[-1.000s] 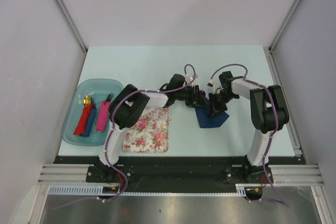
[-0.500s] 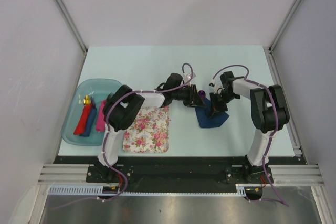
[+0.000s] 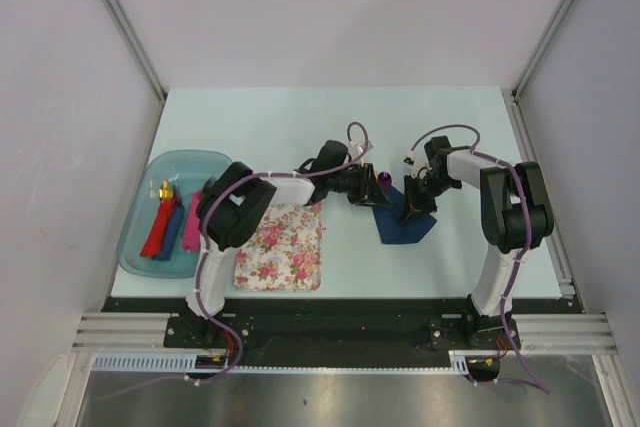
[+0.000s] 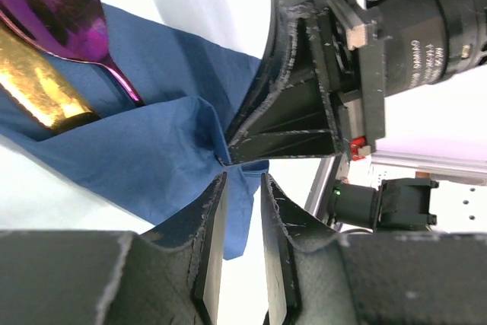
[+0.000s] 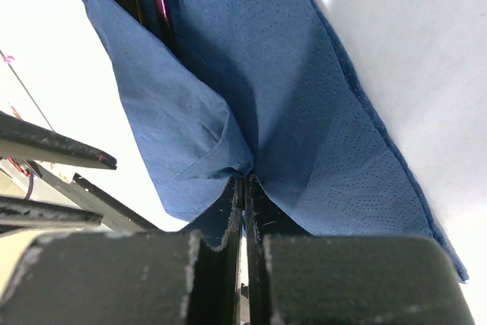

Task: Place the utensils on the paper napkin and roll it up

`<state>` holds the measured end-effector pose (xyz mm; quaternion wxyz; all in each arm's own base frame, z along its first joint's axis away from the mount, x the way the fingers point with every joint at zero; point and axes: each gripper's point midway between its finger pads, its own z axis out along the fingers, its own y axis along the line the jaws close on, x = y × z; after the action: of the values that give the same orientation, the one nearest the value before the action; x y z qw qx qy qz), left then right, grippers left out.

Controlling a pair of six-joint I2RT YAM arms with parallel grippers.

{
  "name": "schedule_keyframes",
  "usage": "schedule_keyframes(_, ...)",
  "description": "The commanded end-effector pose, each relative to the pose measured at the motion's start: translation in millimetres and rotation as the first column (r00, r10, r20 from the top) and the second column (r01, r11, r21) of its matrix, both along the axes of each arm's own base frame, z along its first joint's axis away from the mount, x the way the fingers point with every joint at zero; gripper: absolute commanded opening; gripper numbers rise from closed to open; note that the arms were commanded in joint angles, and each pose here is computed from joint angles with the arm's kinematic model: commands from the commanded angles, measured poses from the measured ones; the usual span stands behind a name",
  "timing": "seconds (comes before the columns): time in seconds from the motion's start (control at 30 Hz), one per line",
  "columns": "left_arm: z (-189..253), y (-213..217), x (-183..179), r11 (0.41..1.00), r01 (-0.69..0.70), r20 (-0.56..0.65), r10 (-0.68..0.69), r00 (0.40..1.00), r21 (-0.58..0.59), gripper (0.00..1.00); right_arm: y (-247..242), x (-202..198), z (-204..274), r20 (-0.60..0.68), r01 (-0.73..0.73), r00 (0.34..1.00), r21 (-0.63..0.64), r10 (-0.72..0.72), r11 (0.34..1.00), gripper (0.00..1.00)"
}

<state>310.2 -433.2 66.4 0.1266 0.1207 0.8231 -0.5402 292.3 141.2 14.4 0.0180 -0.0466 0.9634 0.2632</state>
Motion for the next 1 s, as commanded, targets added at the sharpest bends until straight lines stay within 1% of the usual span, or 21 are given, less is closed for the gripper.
schedule_keyframes(0.0,-1,-6,3,1.000,0.017,0.054,-0.018,0.998,0.021,0.29,-2,-2,-3,-0.001,0.001,1.000,-0.006,-0.001,1.000,0.00)
schedule_keyframes(0.37,-26,-16,2,0.997,0.034,0.059,-0.038,0.997,0.075,0.23,-3,-1,-3,0.002,0.008,1.000,-0.010,-0.008,1.000,0.00)
schedule_keyframes(0.47,-32,-16,2,0.995,0.036,0.062,-0.042,0.997,0.095,0.22,-1,1,3,0.008,0.012,1.000,0.004,-0.012,1.000,0.06)
schedule_keyframes(0.5,-33,-16,1,0.994,0.037,0.061,-0.044,0.997,0.099,0.23,0,3,6,0.009,0.013,1.000,0.012,-0.014,1.000,0.12)
schedule_keyframes(0.57,-36,-16,1,0.993,0.040,0.063,-0.047,0.997,0.113,0.22,0,7,11,0.019,0.021,1.000,0.018,-0.021,1.000,0.18)
schedule_keyframes(0.6,-38,-17,1,0.992,0.042,0.060,-0.049,0.997,0.119,0.22,1,11,16,0.033,0.023,0.999,0.021,-0.024,1.000,0.23)
schedule_keyframes(0.67,-41,-16,0,0.990,0.041,0.056,-0.049,0.997,0.131,0.22,1,17,21,0.053,0.030,0.998,0.025,-0.031,0.999,0.27)
schedule_keyframes(0.7,-41,-17,0,0.990,0.041,0.054,-0.049,0.997,0.133,0.21,3,20,25,0.060,0.032,0.998,0.027,-0.034,0.999,0.33)
schedule_keyframes(0.77,-44,-16,0,0.989,0.039,0.051,-0.047,0.998,0.144,0.21,2,23,27,0.068,0.034,0.997,0.026,-0.036,0.999,0.35)
schedule_keyframes(0.8,-44,-16,0,0.989,0.040,0.052,-0.049,0.997,0.145,0.21,2,25,27,0.071,0.038,0.997,0.021,-0.039,0.999,0.41)
schedule_keyframes(0.97,-45,-14,1,0.986,0.039,0.055,-0.048,0.997,0.162,0.20,1,34,28,0.090,0.046,0.995,0.015,-0.048,0.999,0.42)
